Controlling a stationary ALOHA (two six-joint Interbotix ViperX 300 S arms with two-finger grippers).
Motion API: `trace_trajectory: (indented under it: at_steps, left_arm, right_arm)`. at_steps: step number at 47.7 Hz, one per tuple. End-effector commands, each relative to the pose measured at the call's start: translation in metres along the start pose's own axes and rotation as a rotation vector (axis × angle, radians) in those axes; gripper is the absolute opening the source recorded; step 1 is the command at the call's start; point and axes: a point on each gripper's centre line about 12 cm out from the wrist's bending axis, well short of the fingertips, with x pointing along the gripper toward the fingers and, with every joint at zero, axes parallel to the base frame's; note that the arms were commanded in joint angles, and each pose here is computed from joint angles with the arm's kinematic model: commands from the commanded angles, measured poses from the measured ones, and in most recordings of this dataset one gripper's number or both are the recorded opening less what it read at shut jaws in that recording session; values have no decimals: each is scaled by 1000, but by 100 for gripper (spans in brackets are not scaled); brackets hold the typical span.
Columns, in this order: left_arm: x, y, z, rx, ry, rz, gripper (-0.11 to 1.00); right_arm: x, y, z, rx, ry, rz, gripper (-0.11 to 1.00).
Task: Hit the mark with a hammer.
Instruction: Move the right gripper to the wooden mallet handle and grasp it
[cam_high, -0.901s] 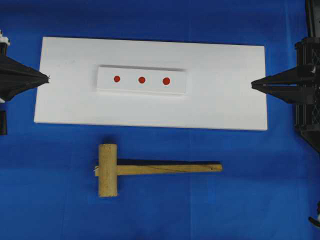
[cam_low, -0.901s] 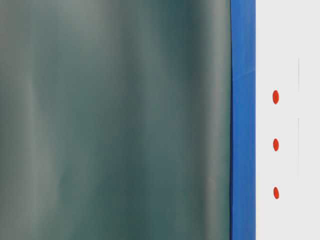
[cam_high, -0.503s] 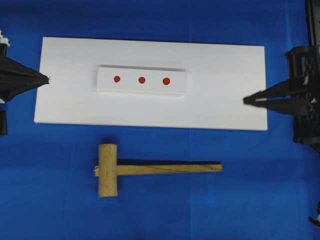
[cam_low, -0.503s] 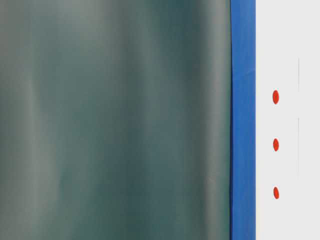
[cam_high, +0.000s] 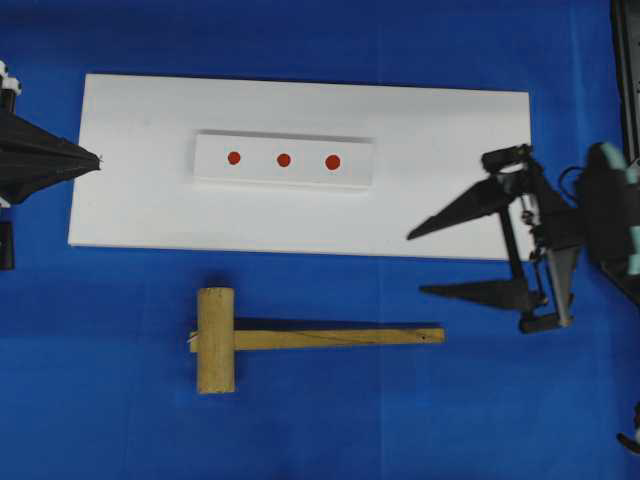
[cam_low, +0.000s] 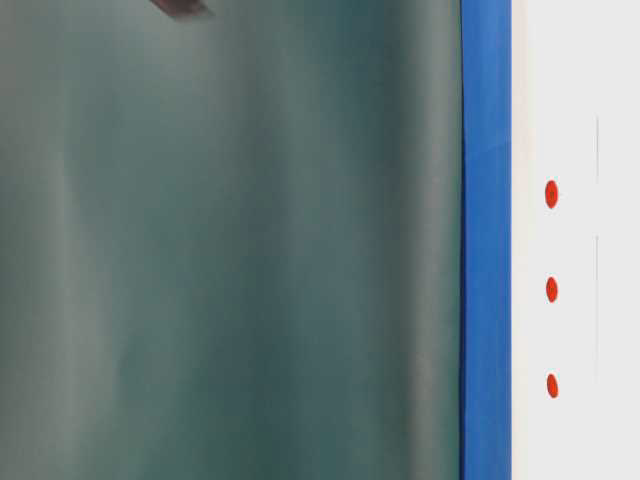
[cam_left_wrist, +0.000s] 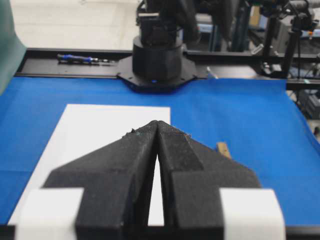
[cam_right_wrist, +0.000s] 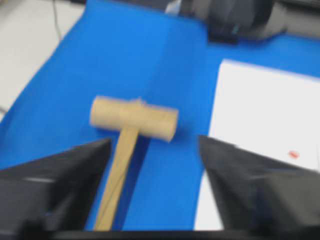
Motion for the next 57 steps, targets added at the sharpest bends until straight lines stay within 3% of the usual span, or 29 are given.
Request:
trace_trajectory:
  at_steps: [1,4,6,19,42,50,57]
  left_arm:
    - [2,0,7,-2,-20,-1,0]
    - [2,-1,8,-2,-21,-3,0]
    - [1,0,7,-2,-20,-1,0]
    - [1,0,7,-2,-20,0,0]
    - [0,4,0,-3,-2,19,0]
    - [0,6,-3,-2,6,28,0]
    - [-1,6,-5,-2,10,31,0]
  right_arm:
    - [9,5,4,22,29,10,75]
    - [17,7,-3,41,76,13,90]
    - [22,8,-6,53,97,14,94]
    - [63,15,-35,82,145,28,90]
    - [138,8,-102,188,240,-44,90]
    - [154,12,-130,212,291,-61,90]
    - [162,16,-142,227,270,-66,90]
